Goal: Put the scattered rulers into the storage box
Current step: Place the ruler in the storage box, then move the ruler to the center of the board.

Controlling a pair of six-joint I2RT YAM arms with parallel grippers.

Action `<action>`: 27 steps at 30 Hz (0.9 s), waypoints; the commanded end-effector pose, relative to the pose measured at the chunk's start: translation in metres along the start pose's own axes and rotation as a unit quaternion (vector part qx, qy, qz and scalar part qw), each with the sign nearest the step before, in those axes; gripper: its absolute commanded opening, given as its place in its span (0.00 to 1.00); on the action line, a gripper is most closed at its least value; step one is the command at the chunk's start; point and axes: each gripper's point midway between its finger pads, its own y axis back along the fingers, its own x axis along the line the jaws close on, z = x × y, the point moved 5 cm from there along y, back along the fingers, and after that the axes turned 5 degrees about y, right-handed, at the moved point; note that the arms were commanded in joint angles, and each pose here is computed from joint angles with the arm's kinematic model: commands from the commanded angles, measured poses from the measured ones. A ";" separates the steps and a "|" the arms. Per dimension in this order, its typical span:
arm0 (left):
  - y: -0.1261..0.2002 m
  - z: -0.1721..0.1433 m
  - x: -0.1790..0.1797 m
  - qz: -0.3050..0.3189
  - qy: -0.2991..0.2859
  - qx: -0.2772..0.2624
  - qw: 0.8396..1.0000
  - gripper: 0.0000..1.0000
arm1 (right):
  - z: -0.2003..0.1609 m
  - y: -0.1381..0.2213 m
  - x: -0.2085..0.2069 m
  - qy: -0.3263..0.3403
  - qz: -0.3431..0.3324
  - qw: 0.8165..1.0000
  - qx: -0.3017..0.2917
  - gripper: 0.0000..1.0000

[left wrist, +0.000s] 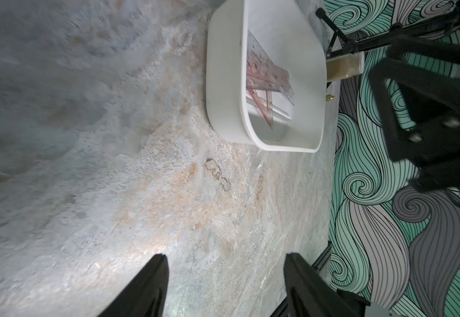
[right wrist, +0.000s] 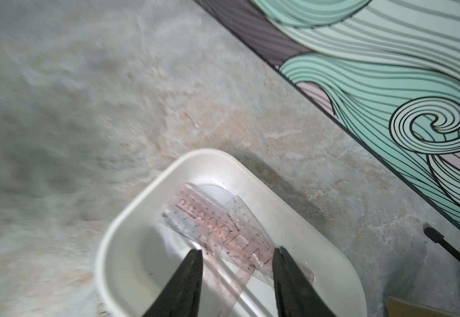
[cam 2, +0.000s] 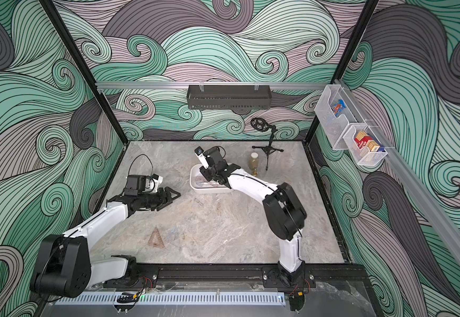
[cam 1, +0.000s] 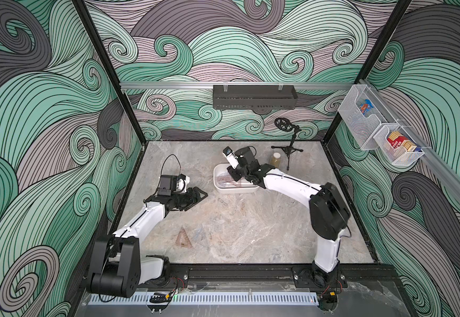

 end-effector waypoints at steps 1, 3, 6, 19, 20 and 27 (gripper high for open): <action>0.024 0.011 0.003 0.050 0.003 -0.060 0.997 0.71 | -0.004 0.023 0.074 -0.029 0.096 0.995 -0.028 0.46; 0.034 0.013 0.010 0.065 0.011 -0.090 0.994 0.70 | -0.019 0.029 0.117 -0.019 0.121 0.992 -0.025 0.46; 0.046 0.017 0.021 0.081 0.034 -0.132 0.987 0.71 | -0.042 0.029 0.172 0.006 0.141 0.990 -0.011 0.47; 0.056 0.027 0.033 0.093 0.053 -0.159 0.982 0.75 | -0.102 0.017 0.260 0.083 0.190 0.977 0.044 0.72; 0.054 0.026 0.033 0.091 0.053 -0.156 0.982 0.75 | -0.105 0.015 0.262 0.086 0.189 0.977 0.047 0.74; 0.048 0.025 0.033 0.082 0.050 -0.133 0.987 0.74 | -0.127 0.003 0.259 0.118 0.148 0.979 0.074 0.77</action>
